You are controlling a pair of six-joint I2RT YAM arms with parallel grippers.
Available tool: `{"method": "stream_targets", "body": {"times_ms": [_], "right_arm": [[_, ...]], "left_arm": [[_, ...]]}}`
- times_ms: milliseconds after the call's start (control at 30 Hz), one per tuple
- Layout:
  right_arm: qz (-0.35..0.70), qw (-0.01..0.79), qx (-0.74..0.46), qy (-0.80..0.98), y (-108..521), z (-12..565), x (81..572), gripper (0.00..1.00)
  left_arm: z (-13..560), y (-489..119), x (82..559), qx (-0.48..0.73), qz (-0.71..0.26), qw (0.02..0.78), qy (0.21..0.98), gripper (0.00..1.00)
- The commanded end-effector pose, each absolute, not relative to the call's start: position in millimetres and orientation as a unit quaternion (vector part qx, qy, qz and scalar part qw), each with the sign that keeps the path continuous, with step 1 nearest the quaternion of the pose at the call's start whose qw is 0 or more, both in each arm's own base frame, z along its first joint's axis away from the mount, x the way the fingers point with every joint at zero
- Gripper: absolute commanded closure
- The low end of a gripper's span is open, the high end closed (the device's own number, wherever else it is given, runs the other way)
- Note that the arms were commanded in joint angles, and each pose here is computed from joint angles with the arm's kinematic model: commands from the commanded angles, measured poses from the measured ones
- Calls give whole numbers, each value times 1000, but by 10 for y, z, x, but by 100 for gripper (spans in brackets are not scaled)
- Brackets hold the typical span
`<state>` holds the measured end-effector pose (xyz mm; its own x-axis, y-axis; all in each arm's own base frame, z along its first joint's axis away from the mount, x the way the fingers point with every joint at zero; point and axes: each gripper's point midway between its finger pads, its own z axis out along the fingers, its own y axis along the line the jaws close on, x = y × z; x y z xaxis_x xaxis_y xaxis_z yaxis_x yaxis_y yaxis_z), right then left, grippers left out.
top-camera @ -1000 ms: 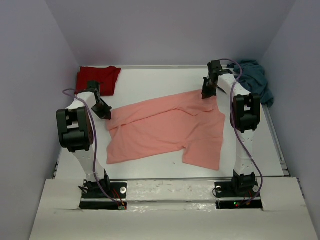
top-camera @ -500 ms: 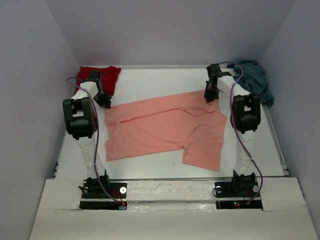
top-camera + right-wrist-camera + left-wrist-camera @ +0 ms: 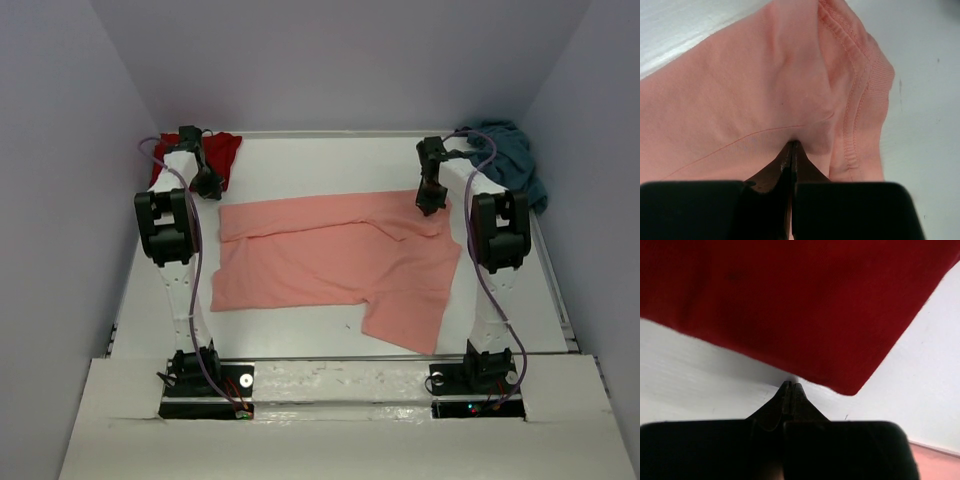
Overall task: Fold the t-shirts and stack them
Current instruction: Fold the tshirt
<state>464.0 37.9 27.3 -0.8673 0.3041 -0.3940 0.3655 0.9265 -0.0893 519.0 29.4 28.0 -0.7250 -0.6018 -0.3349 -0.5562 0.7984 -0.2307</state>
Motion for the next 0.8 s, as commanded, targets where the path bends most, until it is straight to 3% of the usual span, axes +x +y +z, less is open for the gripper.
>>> {"method": "stream_targets", "body": {"times_ms": [0, 167, 300, 567, 633, 667, 700, 767], "right_arm": [[-125, 136, 188, 965, 208, 105, 4266, 100], [-119, 162, 188, 961, 212, 261, 4380, 100], [-92, 219, 186, 953, 269, 596, 4606, 100], [16, 338, 144, 930, 571, 1489, 4985, 99], [53, 382, 128, 914, 669, 1841, 5026, 72], [72, 385, 119, 913, 734, 1895, 4992, 60], [88, 405, 114, 903, 771, 2101, 4958, 40], [118, 406, 98, 901, 870, 2175, 4867, 37]], "left_arm": [[176, 300, 5228, -291, -57, 185, 937, 100], [421, 227, 5346, -277, -78, 215, 933, 100], [1198, 221, 5426, -257, -83, 302, 914, 100], [2426, 20, 5195, -196, -128, 401, 886, 100], [2643, -94, 5020, -172, -144, 417, 881, 99], [2688, -156, 4968, -163, -156, 421, 878, 90], [2829, -227, 4847, -157, -165, 433, 872, 84], [2614, -357, 4676, -145, -176, 415, 881, 70]]}}
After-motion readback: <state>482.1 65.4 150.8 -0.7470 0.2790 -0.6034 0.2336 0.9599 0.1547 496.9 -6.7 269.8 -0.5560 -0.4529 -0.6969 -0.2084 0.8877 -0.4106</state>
